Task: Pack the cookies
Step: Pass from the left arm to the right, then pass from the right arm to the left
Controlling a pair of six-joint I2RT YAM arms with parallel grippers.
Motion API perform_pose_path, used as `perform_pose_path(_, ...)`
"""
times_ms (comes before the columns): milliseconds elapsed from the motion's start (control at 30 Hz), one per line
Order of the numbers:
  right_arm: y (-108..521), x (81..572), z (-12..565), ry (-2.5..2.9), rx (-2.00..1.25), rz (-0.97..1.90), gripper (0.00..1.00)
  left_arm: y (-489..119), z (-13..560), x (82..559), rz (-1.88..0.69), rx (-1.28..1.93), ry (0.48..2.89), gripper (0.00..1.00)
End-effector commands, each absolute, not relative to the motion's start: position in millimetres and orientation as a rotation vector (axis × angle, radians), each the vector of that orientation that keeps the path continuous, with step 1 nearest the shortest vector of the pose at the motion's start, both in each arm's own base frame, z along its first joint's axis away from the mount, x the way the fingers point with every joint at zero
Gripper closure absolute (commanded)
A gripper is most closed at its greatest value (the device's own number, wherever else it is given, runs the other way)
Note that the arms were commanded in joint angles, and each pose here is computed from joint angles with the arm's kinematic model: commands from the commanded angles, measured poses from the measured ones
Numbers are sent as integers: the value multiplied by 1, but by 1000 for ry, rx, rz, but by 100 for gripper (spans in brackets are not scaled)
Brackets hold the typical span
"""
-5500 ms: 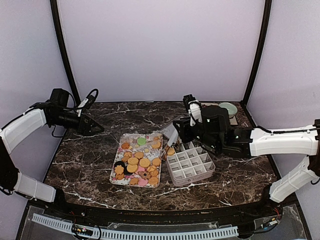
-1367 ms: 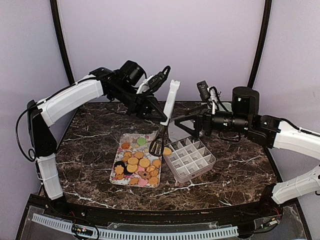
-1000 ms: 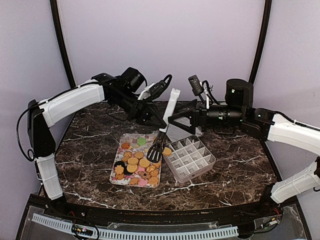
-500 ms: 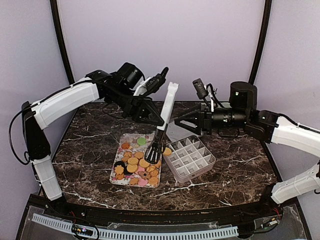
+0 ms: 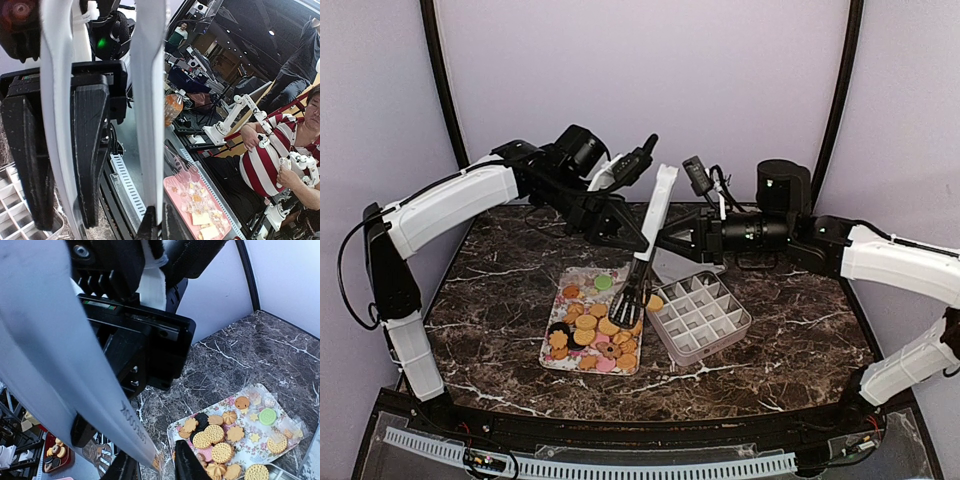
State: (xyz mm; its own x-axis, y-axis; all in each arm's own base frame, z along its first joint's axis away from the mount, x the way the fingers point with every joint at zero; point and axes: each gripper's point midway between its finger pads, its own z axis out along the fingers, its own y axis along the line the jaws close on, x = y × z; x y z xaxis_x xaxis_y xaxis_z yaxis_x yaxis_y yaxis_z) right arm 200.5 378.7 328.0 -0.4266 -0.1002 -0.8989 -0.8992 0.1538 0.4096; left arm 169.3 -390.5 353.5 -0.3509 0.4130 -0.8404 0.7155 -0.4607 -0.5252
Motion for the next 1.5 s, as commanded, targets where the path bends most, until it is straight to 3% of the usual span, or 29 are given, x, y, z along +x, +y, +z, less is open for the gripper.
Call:
perform_pose_path(0,385,196,355,1566,-979,1375,80,-384,377,159,-1905,1655,1372,100)
perform_pose_path(200,388,192,361,1508,-961,1383,99,-385,376,160,-1912,1654,1371,100)
perform_pose_path(333,394,188,362,1493,-965,1387,100,-385,374,163,-1903,1648,1383,98)
perform_pose_path(533,373,204,366,1470,-821,1263,100,-377,371,183,-1869,1587,1445,51)
perform_pose_path(633,359,208,374,1430,-753,1213,100,-370,363,180,-1858,1580,1466,45)
perform_pose_path(800,349,217,383,1404,-652,1175,100,-364,341,171,-1892,1552,1534,47)
perform_pose_path(1033,358,237,374,1482,-541,1043,100,-365,315,175,-1795,1541,1620,59)
perform_pose_path(1200,367,244,365,1524,-489,1006,100,-362,315,173,-1759,1570,1600,71)
perform_pose_path(1333,362,248,365,1524,-424,1004,100,-357,306,170,-1692,1606,1600,85)
perform_pose_path(1467,358,247,369,1513,-391,1023,100,-352,292,166,-1661,1624,1628,82)
